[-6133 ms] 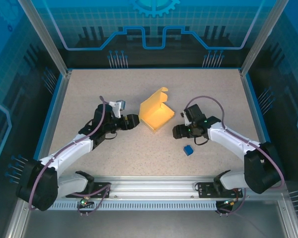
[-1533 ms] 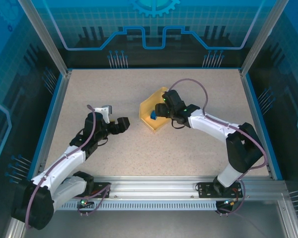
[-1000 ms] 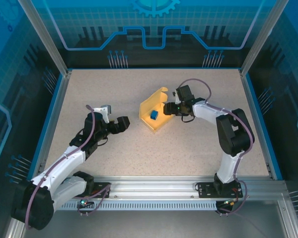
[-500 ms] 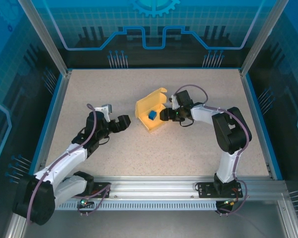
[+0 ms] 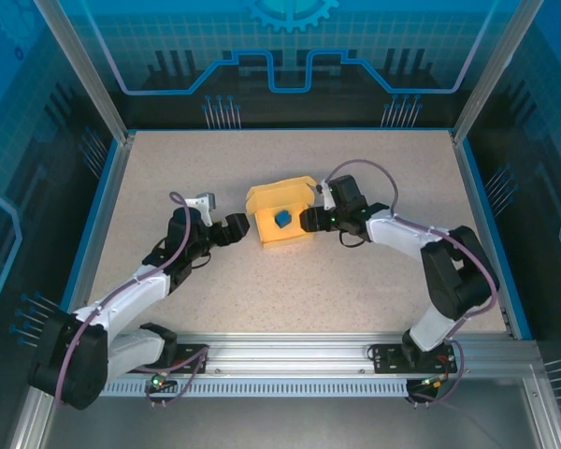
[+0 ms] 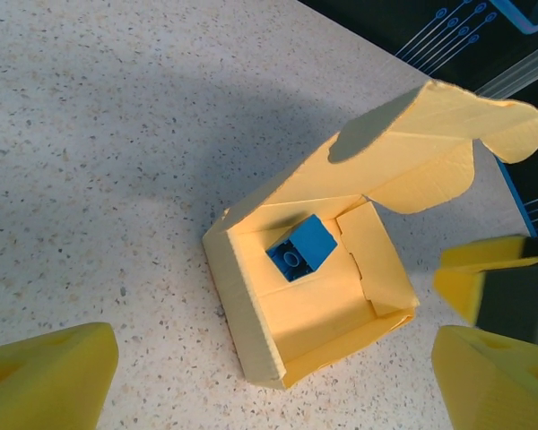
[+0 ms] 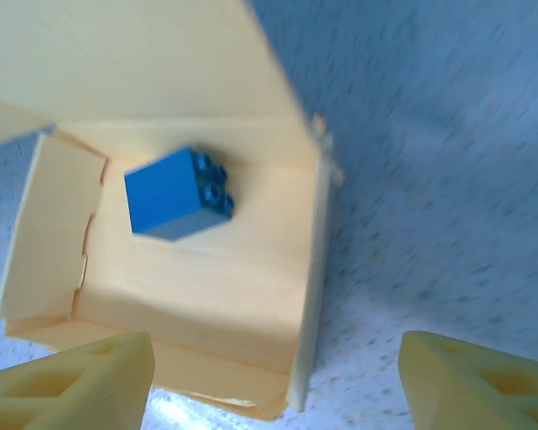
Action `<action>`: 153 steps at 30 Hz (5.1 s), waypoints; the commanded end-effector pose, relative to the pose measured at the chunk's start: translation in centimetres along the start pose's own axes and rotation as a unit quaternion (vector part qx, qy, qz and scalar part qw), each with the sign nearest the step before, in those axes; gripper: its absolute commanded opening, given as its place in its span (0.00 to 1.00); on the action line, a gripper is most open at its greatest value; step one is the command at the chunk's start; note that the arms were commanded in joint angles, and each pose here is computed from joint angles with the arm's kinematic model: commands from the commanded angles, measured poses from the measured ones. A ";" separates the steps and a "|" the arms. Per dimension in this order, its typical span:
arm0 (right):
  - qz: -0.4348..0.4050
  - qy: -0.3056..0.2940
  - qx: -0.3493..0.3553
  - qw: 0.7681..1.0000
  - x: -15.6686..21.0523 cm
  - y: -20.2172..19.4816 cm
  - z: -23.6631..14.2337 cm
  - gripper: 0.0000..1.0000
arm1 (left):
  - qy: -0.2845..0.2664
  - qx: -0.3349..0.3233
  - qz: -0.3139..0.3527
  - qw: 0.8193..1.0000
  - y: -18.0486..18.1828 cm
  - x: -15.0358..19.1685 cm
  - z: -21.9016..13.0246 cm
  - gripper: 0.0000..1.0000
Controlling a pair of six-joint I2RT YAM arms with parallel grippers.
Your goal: Fold the paper box
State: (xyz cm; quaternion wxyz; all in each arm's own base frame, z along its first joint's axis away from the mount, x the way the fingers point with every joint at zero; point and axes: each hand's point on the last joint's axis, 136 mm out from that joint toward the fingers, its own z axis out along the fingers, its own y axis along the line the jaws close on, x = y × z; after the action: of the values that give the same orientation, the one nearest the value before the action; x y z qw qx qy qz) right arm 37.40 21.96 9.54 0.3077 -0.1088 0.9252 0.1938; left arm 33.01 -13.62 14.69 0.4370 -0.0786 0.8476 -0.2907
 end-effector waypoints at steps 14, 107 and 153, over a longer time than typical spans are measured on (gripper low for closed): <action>-0.186 -0.087 0.032 0.978 -7.2 -0.6 -1.5 0.72 | -0.041 0.018 0.128 0.991 -0.7 -2.1 5.5 0.83; -0.009 0.055 -0.071 0.996 -1.2 -2.0 5.3 0.60 | -0.007 0.006 0.188 0.982 -1.7 -2.0 7.5 0.54; -0.215 -0.027 0.015 0.976 -8.3 -1.5 2.7 0.28 | 0.009 -0.024 0.232 0.972 -0.4 -3.4 9.3 0.36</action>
State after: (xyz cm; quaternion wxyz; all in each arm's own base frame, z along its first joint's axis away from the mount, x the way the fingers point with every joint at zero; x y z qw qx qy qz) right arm 45.53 22.66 11.98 0.3703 -0.2934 0.8746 0.1086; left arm 41.66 -16.39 12.34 0.4758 0.1021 0.8581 -0.1637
